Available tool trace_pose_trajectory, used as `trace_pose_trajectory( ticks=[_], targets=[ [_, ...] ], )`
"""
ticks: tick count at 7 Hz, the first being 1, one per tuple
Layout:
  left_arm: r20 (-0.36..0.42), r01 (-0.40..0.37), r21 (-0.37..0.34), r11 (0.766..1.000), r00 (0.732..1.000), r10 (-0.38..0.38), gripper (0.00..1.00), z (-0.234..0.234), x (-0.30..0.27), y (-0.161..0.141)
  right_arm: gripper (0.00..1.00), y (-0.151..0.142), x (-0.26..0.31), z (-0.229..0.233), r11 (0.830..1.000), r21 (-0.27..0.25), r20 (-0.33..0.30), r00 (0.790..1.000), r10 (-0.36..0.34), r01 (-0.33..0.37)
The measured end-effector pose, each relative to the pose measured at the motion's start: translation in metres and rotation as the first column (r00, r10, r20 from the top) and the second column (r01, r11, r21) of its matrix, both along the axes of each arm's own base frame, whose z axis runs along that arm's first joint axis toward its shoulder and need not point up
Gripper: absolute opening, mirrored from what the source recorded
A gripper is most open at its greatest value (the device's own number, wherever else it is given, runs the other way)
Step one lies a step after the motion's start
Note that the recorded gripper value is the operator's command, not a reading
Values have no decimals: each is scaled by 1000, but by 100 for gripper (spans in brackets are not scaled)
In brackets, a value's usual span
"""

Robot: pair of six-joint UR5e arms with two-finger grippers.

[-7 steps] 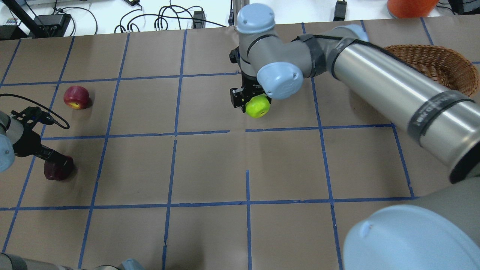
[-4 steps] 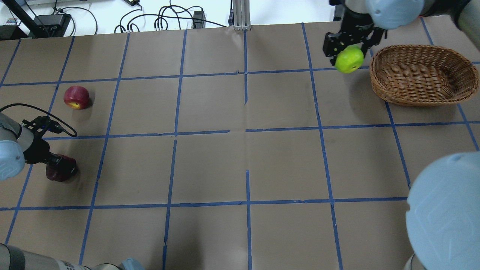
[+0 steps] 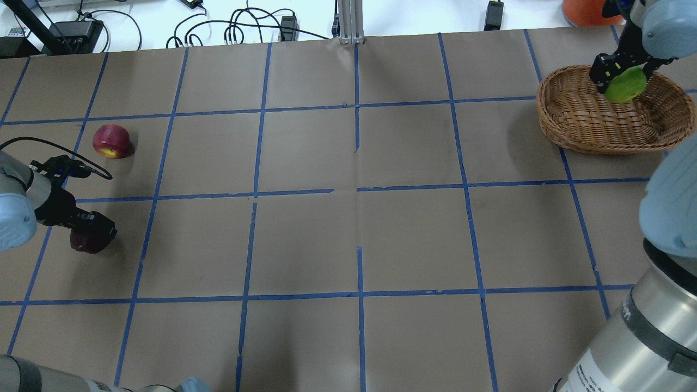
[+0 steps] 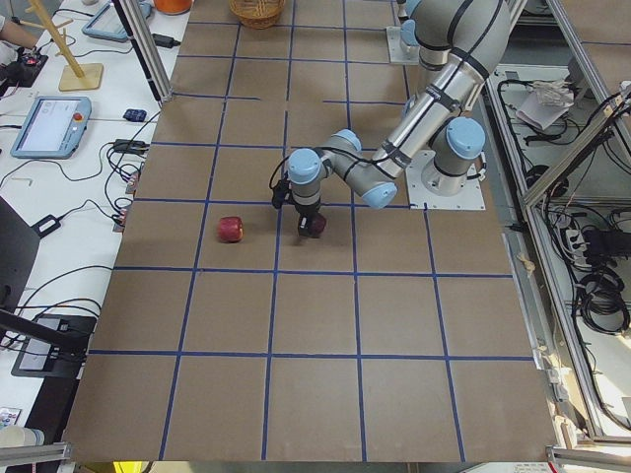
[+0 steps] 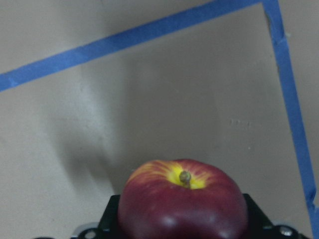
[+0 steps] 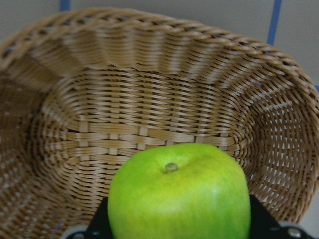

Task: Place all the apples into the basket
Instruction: 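Release the green apple in the basket while the left carries the dark red apple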

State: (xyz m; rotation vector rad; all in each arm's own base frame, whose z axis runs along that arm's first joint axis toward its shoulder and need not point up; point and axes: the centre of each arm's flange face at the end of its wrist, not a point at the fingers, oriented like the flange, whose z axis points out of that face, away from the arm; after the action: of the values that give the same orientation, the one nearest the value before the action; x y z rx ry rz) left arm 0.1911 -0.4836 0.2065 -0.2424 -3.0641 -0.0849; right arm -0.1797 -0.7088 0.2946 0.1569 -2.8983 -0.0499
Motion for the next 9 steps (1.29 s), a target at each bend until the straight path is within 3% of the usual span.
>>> trace_pose_trajectory(
  ticks=[1,2,4,5,6,7,8,9],
  targets=[
    [0,-72,18,997,997,72,47,20,-35,-26,76,4,-29,-15,1000,12,0,1000,-20,20],
    [8,-156,24,987,988,156,47,40,-90,-49,100,5,-55,-32,999,7,-3,999,-46,46],
    [-22,-347,44,937,937,348,47,51,-216,-65,100,9,-91,-55,998,4,-1,998,-67,67],
    [-36,-455,60,888,889,457,47,48,-273,-65,100,11,-95,-55,998,6,1,998,-67,67],
    [-65,-567,58,822,819,570,48,42,-331,-65,100,12,-90,-44,998,8,6,998,-58,58],
    [-107,-667,55,743,736,668,55,31,-386,-64,100,14,-70,-18,999,16,22,999,-36,36],
    [-139,-742,62,667,656,742,100,16,-429,-61,100,20,-35,18,1000,25,70,998,-4,3],
    [-157,-806,79,586,571,806,100,-2,-458,-58,100,29,6,52,999,27,140,990,29,-33]
  ],
)
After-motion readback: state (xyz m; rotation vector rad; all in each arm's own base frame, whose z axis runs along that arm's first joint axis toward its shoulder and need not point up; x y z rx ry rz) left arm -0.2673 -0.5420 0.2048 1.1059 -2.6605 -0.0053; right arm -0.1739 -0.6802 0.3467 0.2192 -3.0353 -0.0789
